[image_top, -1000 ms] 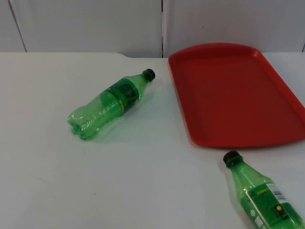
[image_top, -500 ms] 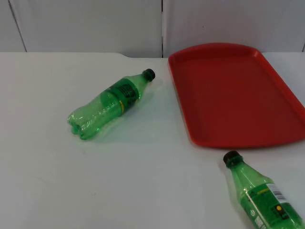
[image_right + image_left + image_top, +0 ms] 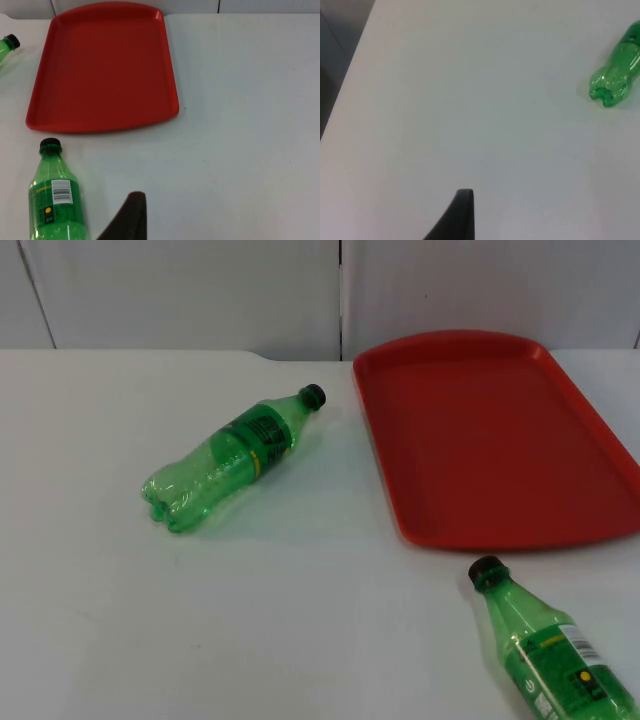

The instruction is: Place the bottle upright on the tray.

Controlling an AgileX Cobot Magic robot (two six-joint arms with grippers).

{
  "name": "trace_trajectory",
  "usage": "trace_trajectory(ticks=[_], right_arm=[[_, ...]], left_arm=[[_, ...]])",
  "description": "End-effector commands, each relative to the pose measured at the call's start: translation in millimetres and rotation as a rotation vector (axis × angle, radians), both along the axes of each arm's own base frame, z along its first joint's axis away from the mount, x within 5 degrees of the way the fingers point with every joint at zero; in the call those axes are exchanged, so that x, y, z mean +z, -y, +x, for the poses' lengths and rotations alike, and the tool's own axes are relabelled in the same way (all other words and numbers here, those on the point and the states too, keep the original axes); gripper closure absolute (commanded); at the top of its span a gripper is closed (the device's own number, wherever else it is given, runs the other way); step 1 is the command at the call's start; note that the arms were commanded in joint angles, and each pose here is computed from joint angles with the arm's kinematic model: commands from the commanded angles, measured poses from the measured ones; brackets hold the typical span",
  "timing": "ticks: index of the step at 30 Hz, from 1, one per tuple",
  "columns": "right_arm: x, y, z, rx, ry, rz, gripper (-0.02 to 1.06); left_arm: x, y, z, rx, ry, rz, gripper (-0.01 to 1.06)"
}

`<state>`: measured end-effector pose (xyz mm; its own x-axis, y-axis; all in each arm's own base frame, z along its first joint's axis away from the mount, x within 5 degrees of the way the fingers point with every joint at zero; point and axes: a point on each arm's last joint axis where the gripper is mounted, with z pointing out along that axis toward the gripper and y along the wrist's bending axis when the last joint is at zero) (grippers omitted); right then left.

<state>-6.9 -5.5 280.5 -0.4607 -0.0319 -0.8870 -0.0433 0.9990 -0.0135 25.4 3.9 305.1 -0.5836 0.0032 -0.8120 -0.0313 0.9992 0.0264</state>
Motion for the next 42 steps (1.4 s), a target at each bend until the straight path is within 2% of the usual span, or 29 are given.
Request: trace_trajectory(ticks=[1,8,14,19,24,31,42], right_arm=[[-0.3,-0.3,-0.1,-0.003,0.005,0.001,0.00],[-0.3,-0.3,-0.1,-0.003,0.005,0.001,0.00],[-0.3,-0.3,-0.1,-0.003,0.005,0.001,0.00],[-0.3,-0.3,-0.1,-0.003,0.005,0.001,0.00],[-0.3,-0.3,-0.1,-0.003,0.005,0.001,0.00],[-0.3,-0.3,-0.1,-0.003,0.005,0.001,0.00],[-0.3,-0.3,-0.1,-0.003,0.005,0.001,0.00]], left_arm=[[3.1,1.0,5.4,-0.001,0.009,-0.015,0.00],[4.8,1.3,21.6,-0.005,-0.002,-0.015,0.00],[2.3,2.1,40.6,-0.038,-0.057,0.015,0.00],[-2.4,5.2,68.9,-0.092,-0.105,0.027,0.00],[-10.4,5.6,98.4,-0.102,-0.159,0.030,0.00],[-7.4,8.6,147.5,-0.123,-0.255,-0.001,0.00],[20.7,15.2,218.6,-0.175,-0.262,-0.052,0.00]])
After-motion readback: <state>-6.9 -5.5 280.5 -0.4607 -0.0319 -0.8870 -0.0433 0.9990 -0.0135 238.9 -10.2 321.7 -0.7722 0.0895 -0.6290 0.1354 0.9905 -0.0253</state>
